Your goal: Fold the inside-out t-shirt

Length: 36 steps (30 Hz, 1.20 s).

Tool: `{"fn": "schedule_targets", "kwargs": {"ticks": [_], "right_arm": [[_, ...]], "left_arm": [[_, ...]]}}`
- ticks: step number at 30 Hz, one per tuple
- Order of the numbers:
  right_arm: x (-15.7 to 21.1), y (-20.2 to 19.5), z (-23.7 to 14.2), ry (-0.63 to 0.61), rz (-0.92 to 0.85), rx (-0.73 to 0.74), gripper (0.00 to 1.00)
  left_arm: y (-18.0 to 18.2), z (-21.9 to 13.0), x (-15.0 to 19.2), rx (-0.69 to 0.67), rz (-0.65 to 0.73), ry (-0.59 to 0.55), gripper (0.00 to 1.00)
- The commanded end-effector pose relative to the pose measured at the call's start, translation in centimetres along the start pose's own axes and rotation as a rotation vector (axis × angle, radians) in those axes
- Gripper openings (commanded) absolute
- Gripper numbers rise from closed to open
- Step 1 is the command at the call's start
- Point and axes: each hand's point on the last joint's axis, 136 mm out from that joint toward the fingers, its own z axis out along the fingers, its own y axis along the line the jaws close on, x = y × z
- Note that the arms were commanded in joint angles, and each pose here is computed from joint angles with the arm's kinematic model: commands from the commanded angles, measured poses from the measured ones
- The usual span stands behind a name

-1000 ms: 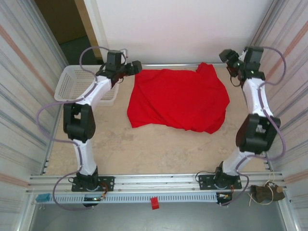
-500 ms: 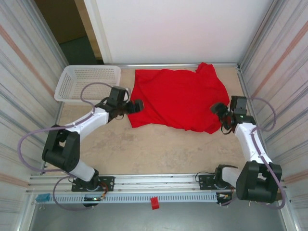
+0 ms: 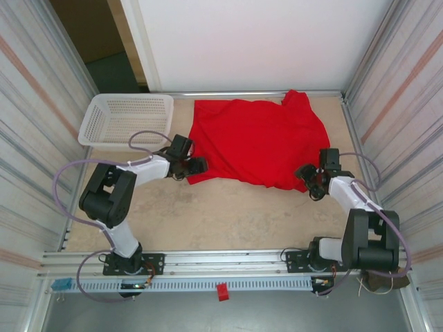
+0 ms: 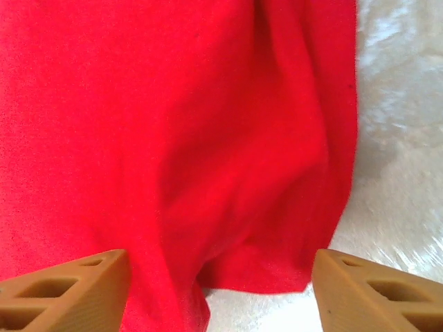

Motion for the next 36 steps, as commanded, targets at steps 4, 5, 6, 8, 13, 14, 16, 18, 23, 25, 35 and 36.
{"fn": "schedule_targets", "kwargs": {"ticks": [4, 5, 6, 8, 13, 14, 16, 18, 23, 25, 35, 36], "right_arm": [[0.7, 1.0, 0.6, 0.024, -0.047, -0.060, 0.11], [0.8, 1.1, 0.5, 0.027, -0.052, -0.070, 0.00], [0.9, 1.2, 0.2, 0.026, -0.052, -0.080, 0.00], [0.9, 1.7, -1.1, 0.005, -0.053, -0.118, 0.00], [0.8, 3.3, -6.9, -0.082, -0.058, -0.221, 0.00], [0.9, 3.6, -8.2, -0.097, -0.062, -0.241, 0.00], [1.2, 4.0, -11.1, -0.136, -0.063, -0.282, 0.00], [1.3, 4.3, -13.3, -0.168, -0.061, -0.317, 0.00], [0.5, 6.3, -16.4, -0.206, -0.043, -0.397, 0.00], [-0.8, 7.6, -16.0, -0.203, -0.042, -0.403, 0.00], [-11.4, 14.4, -8.9, -0.169, -0.127, -0.300, 0.60], [-11.3, 14.4, -9.4, -0.173, -0.135, -0.305, 0.61]], "left_arm": [[-0.9, 0.4, -1.4, 0.031, 0.026, -0.032, 0.19], [-0.8, 0.3, -1.4, 0.029, 0.032, -0.034, 0.07], [-0.7, 0.0, -1.5, 0.026, 0.032, -0.038, 0.00], [-0.6, -1.0, -1.7, 0.031, 0.032, -0.056, 0.00], [-0.6, -5.3, -1.7, 0.051, 0.051, -0.099, 0.00], [-0.6, -6.2, -1.6, 0.057, 0.049, -0.108, 0.00], [-0.8, -8.4, -1.2, 0.084, 0.033, -0.128, 0.00], [-1.2, -10.5, -0.9, 0.120, 0.012, -0.149, 0.00], [-2.0, -15.0, -2.6, 0.175, -0.027, -0.269, 0.00], [-2.7, -15.4, -3.6, 0.190, -0.013, -0.271, 0.00], [-3.5, -9.8, -1.0, 0.124, 0.068, -0.111, 0.55], [-3.5, -9.5, -0.2, 0.121, 0.079, -0.093, 0.58]]}}
